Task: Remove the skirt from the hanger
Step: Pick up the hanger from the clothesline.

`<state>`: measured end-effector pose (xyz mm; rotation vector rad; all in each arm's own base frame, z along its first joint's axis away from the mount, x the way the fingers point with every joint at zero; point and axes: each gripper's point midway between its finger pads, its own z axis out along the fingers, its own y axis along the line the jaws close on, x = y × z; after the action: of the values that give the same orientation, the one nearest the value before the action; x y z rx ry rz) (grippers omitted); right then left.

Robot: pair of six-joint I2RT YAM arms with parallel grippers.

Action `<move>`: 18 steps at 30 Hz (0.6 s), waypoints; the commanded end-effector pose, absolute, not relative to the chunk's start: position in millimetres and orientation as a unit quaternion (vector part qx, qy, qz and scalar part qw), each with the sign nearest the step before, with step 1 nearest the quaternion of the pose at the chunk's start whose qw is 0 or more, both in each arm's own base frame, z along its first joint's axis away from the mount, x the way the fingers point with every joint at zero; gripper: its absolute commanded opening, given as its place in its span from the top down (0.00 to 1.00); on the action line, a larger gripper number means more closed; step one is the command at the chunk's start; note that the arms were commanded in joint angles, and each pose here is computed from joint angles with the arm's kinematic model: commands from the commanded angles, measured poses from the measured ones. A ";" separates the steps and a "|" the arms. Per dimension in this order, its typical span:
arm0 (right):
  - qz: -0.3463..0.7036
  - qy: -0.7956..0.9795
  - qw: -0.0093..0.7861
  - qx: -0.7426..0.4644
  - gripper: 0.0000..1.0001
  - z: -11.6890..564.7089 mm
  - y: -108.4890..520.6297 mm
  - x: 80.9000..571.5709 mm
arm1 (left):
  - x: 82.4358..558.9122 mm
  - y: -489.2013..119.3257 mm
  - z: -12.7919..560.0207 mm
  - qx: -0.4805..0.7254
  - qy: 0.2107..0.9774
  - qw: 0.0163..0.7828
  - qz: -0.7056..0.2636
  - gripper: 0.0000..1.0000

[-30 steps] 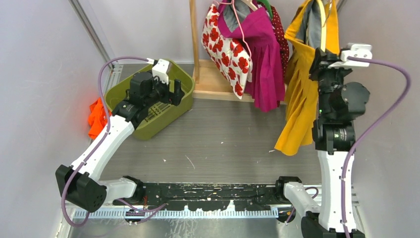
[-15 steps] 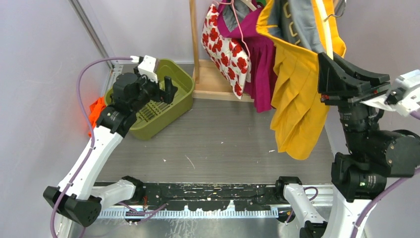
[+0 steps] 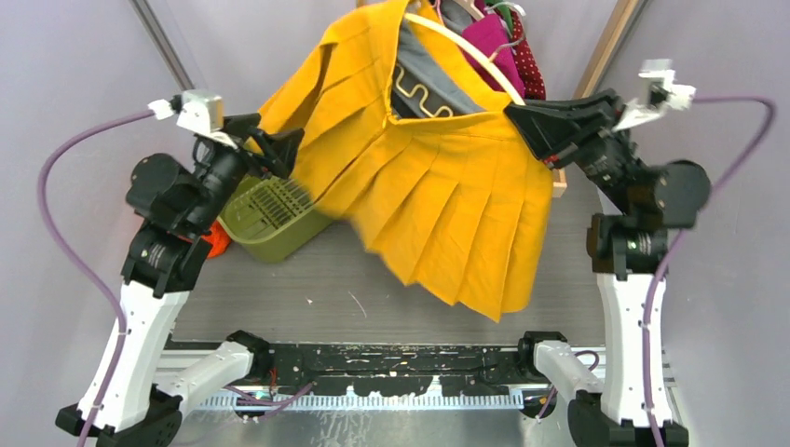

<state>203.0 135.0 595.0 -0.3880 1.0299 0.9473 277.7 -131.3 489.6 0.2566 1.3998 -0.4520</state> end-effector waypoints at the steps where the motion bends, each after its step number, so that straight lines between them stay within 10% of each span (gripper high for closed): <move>1: 0.458 0.429 0.756 -0.184 1.00 609.4 137.0 193.4 | 234.6 -129.8 564.5 0.107 0.526 0.798 -0.274 0.16; 18: 0.482 0.530 0.661 -0.224 1.00 528.8 199.9 210.1 | 296.5 -185.2 575.3 0.127 0.540 0.754 -0.352 0.19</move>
<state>221.5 195.8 502.7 -0.4516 1.3049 1.2088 290.8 -172.9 573.1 0.2503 1.1781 -0.7213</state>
